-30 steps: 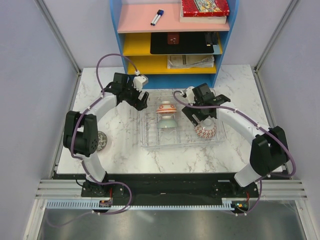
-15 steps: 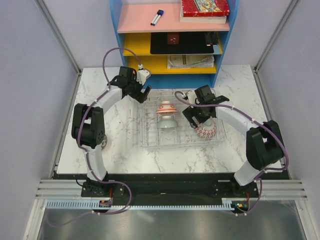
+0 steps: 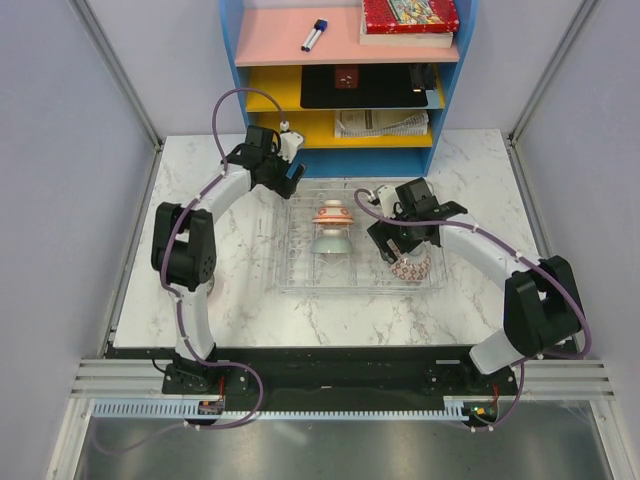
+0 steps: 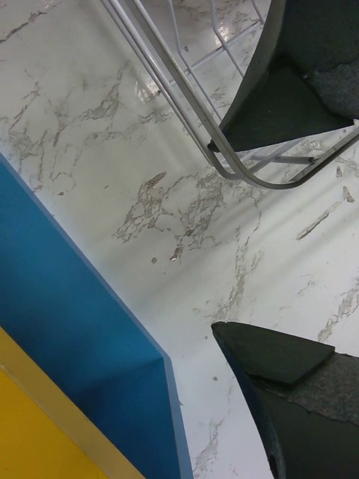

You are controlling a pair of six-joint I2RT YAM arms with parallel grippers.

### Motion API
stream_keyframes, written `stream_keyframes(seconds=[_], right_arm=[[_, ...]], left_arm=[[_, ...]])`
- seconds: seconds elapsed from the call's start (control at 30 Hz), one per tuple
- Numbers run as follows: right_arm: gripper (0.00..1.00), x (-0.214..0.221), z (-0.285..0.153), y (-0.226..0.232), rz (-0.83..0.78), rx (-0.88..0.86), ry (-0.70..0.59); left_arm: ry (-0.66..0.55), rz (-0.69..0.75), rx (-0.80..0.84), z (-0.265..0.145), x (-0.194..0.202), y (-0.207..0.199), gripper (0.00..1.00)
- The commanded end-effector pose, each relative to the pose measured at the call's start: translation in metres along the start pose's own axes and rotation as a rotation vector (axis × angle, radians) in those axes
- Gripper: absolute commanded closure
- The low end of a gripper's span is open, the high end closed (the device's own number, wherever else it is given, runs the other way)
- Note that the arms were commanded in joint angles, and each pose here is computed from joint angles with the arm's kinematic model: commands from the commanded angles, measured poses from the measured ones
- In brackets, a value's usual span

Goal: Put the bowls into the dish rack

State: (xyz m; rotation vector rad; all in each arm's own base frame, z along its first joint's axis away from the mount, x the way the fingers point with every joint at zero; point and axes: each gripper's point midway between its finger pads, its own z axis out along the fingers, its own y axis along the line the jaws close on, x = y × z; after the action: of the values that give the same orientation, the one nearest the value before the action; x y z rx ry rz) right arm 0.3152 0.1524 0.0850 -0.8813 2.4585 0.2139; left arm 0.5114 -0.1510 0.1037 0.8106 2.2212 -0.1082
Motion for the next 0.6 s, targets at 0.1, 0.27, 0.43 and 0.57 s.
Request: stream_keyframes(seconds=[0.1, 0.27, 0.43, 0.57], right_arm=[[0.09, 0.032, -0.015, 0.009, 0.028, -0.024, 0.106], [0.08, 0.024, -0.002, -0.004, 0.038, 0.017, 0.119], [0.09, 0.021, 0.006, -0.009, 0.068, 0.013, 0.138], [0.10, 0.031, 0.001, 0.009, 0.075, -0.080, 0.169]], left_arm=[[-0.019, -0.031, -0.153, 0.005, -0.015, 0.040, 0.00], [-0.043, -0.038, -0.104, -0.006, -0.018, 0.029, 0.00], [-0.022, -0.025, -0.090, -0.016, -0.004, 0.021, 0.00], [-0.019, -0.018, -0.109, -0.027, 0.002, 0.022, 0.00]])
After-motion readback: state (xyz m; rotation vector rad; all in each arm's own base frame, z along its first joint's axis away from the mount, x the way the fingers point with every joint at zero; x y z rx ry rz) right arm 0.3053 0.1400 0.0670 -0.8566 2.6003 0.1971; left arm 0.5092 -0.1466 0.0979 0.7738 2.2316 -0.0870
